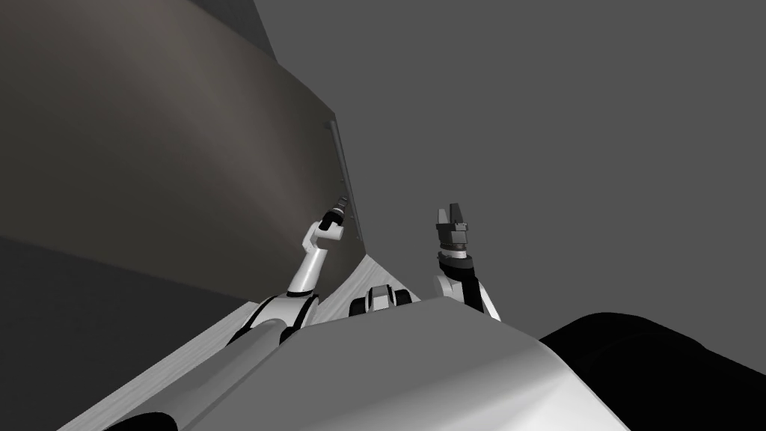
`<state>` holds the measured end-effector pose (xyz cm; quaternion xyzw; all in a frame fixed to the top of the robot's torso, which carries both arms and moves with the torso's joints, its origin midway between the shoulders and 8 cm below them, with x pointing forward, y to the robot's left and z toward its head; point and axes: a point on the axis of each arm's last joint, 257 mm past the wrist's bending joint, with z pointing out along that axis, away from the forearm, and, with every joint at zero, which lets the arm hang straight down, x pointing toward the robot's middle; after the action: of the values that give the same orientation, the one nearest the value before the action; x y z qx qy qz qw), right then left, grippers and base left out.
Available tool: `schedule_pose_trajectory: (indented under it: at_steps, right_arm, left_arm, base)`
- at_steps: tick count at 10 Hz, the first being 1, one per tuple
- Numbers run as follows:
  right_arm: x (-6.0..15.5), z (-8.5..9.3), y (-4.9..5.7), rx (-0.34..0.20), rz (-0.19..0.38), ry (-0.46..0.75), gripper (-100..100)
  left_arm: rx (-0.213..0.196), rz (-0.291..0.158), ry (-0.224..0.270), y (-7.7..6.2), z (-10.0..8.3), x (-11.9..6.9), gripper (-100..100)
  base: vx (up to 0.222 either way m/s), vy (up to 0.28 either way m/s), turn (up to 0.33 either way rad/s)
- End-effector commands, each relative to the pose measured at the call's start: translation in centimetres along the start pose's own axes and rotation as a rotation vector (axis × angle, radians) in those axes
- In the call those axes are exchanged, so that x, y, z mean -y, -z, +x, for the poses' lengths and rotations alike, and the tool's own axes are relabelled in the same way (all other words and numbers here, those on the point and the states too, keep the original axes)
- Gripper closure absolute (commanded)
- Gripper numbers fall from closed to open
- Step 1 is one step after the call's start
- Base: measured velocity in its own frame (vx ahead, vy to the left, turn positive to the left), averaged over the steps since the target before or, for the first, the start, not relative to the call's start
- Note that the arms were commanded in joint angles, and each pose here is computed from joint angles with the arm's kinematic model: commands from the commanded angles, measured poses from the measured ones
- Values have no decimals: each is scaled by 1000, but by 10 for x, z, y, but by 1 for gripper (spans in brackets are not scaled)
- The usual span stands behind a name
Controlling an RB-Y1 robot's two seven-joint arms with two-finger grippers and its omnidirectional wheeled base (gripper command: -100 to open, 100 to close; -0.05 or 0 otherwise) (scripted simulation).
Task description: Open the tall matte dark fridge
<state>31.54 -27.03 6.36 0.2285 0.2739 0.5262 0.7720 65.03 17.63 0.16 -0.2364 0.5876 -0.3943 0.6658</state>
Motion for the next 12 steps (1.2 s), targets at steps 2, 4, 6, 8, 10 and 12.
schedule_pose_trajectory:
  at_steps: [2, 4, 6, 8, 10, 12]
  right_arm:
    - [0, 0, 0, 0, 0, 0, 0]
    - [0, 0, 0, 0, 0, 0, 0]
    - [0, 0, 0, 0, 0, 0, 0]
    - [0, 0, 0, 0, 0, 0, 0]
    - [0, 0, 0, 0, 0, 0, 0]
    - [0, 0, 0, 0, 0, 0, 0]
  left_arm:
    - [-17, -60, -49, -24, -5, -1, -100]
    - [-19, -79, -69, -33, -10, 1, -100]
    - [-22, -124, -107, -46, -20, -1, -100]
    - [-18, -158, -142, -58, -34, 1, -100]
    - [-8, -185, -172, -66, -49, 3, -100]
    - [7, -215, -204, -72, -68, 3, -100]
  base:
    - [31, -4, -23]
    - [35, -5, -37]
    - [29, -1, -40]
    - [39, 2, -42]
    - [32, -4, -37]
    - [24, -3, -29]
